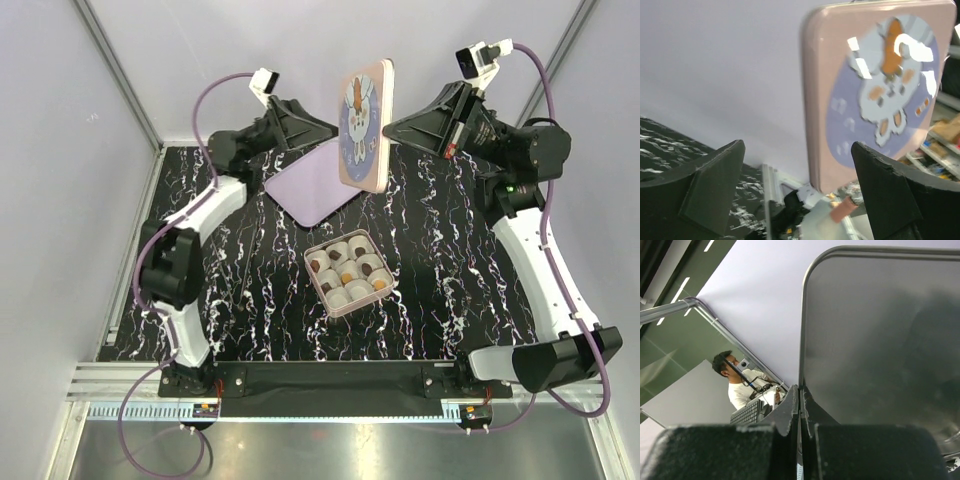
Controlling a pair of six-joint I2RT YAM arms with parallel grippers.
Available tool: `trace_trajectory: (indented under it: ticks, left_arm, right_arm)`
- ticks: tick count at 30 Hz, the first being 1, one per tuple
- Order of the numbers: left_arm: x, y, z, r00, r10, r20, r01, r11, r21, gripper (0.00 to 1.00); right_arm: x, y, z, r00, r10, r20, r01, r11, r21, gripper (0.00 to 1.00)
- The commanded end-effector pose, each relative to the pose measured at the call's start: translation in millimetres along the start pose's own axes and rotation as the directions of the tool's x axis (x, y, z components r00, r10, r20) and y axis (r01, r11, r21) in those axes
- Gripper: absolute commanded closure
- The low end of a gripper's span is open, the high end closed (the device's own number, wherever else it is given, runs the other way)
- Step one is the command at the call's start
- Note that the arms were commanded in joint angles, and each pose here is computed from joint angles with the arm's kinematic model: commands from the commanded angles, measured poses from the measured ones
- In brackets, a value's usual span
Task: Pack the chocolate
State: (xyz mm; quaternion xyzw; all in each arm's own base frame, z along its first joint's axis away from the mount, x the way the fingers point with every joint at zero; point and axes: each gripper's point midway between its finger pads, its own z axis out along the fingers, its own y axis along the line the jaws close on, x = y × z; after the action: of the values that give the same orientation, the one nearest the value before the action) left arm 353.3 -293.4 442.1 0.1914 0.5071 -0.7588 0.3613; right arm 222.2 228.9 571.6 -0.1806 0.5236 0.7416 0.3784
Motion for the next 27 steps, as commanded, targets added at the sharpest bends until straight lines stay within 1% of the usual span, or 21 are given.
trace_trajectory:
  ticks: [1, 3, 6, 8, 10, 12, 14, 16, 18, 19, 20, 21, 22, 23, 24, 25, 26, 27]
  left_arm:
    - [-1.3, -43.0, 17.5, 0.996, 0.079, 0.027, -0.083, 0.976, 0.199, 0.07]
    - [3.9, -53.5, 24.2, 0.995, 0.093, 0.021, -0.096, 0.967, 0.236, 0.07]
    - [5.6, -56.3, 22.7, 0.995, 0.086, 0.050, -0.096, 0.963, 0.254, 0.05]
    - [5.5, -63.0, 16.4, 0.996, 0.054, 0.066, -0.071, 0.949, 0.307, 0.07]
    - [5.5, -59.6, 14.7, 0.998, 0.022, 0.067, -0.041, 0.951, 0.307, 0.10]
    - [8.0, -64.6, 14.3, 0.997, 0.041, 0.062, -0.058, 0.950, 0.307, 0.10]
    - [9.9, -65.6, 12.9, 0.997, 0.040, 0.063, -0.058, 0.951, 0.303, 0.12]
    - [10.3, -66.0, 11.7, 0.997, 0.041, 0.058, -0.056, 0.952, 0.300, 0.17]
    - [9.6, -62.7, 9.3, 0.998, 0.022, 0.051, -0.036, 0.956, 0.290, 0.26]
    - [9.5, -61.0, 8.3, 0.999, 0.018, 0.049, -0.031, 0.958, 0.286, 0.30]
    - [10.5, -55.9, 6.1, 0.999, 0.006, 0.038, -0.016, 0.961, 0.275, 0.38]
    - [10.8, -52.7, 4.5, 0.999, 0.000, 0.033, -0.009, 0.964, 0.267, 0.41]
    - [12.5, -45.0, 1.4, 0.999, -0.021, 0.036, 0.011, 0.968, 0.251, 0.44]
    - [11.7, -40.9, -1.6, 0.999, -0.029, 0.042, 0.018, 0.971, 0.239, 0.46]
    - [12.3, -37.1, -3.8, 0.998, -0.036, 0.043, 0.025, 0.973, 0.229, 0.49]
    - [14.1, -31.7, -5.9, 0.998, -0.045, 0.041, 0.035, 0.975, 0.218, 0.51]
    - [15.6, -26.8, -7.1, 0.998, -0.049, 0.033, 0.042, 0.978, 0.205, 0.53]
    - [17.2, -23.4, -7.5, 0.998, -0.054, 0.028, 0.047, 0.979, 0.198, 0.55]
  right_arm:
    - [0.4, 14.9, 5.1, 0.999, -0.041, -0.003, 0.041, 0.998, -0.052, 1.00]
    - [2.7, 7.9, 5.1, 1.000, -0.026, -0.009, 0.025, 0.999, -0.045, 1.00]
    - [5.5, -1.2, 3.2, 1.000, -0.021, -0.008, 0.021, 0.999, -0.036, 1.00]
    - [7.7, -10.1, 2.7, 1.000, -0.012, -0.012, 0.012, 1.000, -0.018, 1.00]
    - [9.9, -20.7, 1.7, 1.000, -0.016, -0.015, 0.016, 1.000, 0.007, 1.00]
    - [12.8, -33.1, -0.3, 1.000, 0.004, -0.006, -0.004, 1.000, 0.024, 1.00]
    - [16.2, -44.9, -1.7, 1.000, 0.028, -0.011, -0.028, 0.999, 0.038, 1.00]
    - [17.9, -53.2, -3.2, 1.000, 0.025, -0.017, -0.024, 0.998, 0.053, 1.00]
    - [17.9, -71.6, -9.2, 0.998, 0.059, -0.012, -0.058, 0.993, 0.107, 1.00]
    - [16.3, -79.7, -13.6, 0.999, 0.037, -0.005, -0.036, 0.990, 0.134, 1.00]
    - [14.1, -98.6, -24.4, 0.996, 0.086, 0.022, -0.089, 0.974, 0.210, 1.00]
    - [11.0, -110.8, -31.3, 0.995, 0.090, 0.046, -0.098, 0.962, 0.253, 1.00]
    - [9.7, -121.7, -38.7, 0.997, 0.049, 0.051, -0.062, 0.955, 0.290, 1.00]
    - [10.0, -141.4, -53.6, 0.993, 0.091, 0.082, -0.115, 0.924, 0.364, 1.00]
    - [10.3, -151.1, -59.8, 0.992, 0.094, 0.089, -0.122, 0.910, 0.397, 1.00]
    - [11.3, -159.3, -65.2, 0.997, 0.048, 0.068, -0.072, 0.903, 0.424, 1.00]
    - [17.0, -171.0, -73.0, 0.994, 0.085, 0.075, -0.110, 0.876, 0.470, 0.98]
    - [16.8, -179.5, -77.5, 0.993, 0.077, 0.088, -0.111, 0.857, 0.504, 0.96]
